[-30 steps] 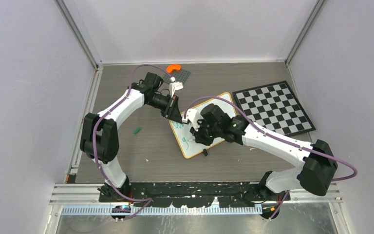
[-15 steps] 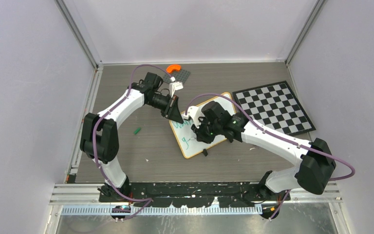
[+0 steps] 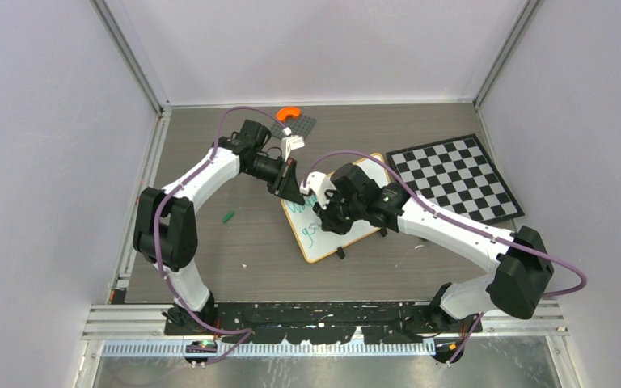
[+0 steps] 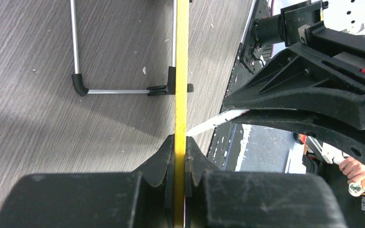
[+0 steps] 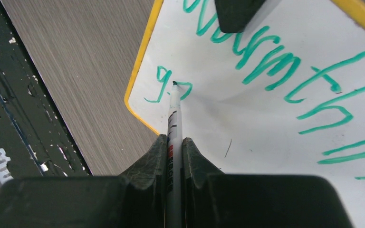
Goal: Write a sentence on the whiteboard
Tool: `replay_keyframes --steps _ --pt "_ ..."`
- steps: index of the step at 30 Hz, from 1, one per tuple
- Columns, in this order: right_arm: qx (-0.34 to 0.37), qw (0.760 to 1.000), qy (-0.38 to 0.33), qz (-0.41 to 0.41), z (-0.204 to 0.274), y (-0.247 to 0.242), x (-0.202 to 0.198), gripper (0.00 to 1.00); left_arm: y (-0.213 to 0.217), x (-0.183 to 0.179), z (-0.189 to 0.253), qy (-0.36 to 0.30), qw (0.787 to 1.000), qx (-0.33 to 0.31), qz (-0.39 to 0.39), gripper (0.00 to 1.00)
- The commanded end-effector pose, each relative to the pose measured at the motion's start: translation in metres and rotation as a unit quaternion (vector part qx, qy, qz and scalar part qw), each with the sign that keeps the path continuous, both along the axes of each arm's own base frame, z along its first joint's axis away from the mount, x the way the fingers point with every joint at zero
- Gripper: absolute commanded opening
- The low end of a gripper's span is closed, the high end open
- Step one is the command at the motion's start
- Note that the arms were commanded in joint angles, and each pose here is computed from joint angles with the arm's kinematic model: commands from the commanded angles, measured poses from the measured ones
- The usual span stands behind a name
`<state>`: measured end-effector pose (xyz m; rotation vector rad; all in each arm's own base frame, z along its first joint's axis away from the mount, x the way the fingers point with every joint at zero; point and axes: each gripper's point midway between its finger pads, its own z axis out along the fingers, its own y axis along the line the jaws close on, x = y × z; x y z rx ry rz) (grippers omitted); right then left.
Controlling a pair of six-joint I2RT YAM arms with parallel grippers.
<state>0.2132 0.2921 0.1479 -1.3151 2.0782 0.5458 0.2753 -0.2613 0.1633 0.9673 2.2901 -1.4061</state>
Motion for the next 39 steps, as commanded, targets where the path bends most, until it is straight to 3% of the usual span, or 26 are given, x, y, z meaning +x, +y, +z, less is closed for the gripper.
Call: replay_keyframes --steps 1,19,39 --pt "-0.003 1.0 -0.004 0.003 -0.006 0.0 -0.003 0.0 0.0 0.005 0.009 -0.024 1.0 0.002 0.001 0.0" --pt "0.004 1.0 -0.016 0.008 0.015 -0.01 -0.01 0.0 0.001 0.004 0.01 -0.025 1.0 0.001 0.001 0.0" --pt "0.016 0.999 -0.03 -0.029 0.019 -0.01 0.012 0.0 0.0 0.004 0.009 -0.023 1.0 0.001 0.001 0.0"
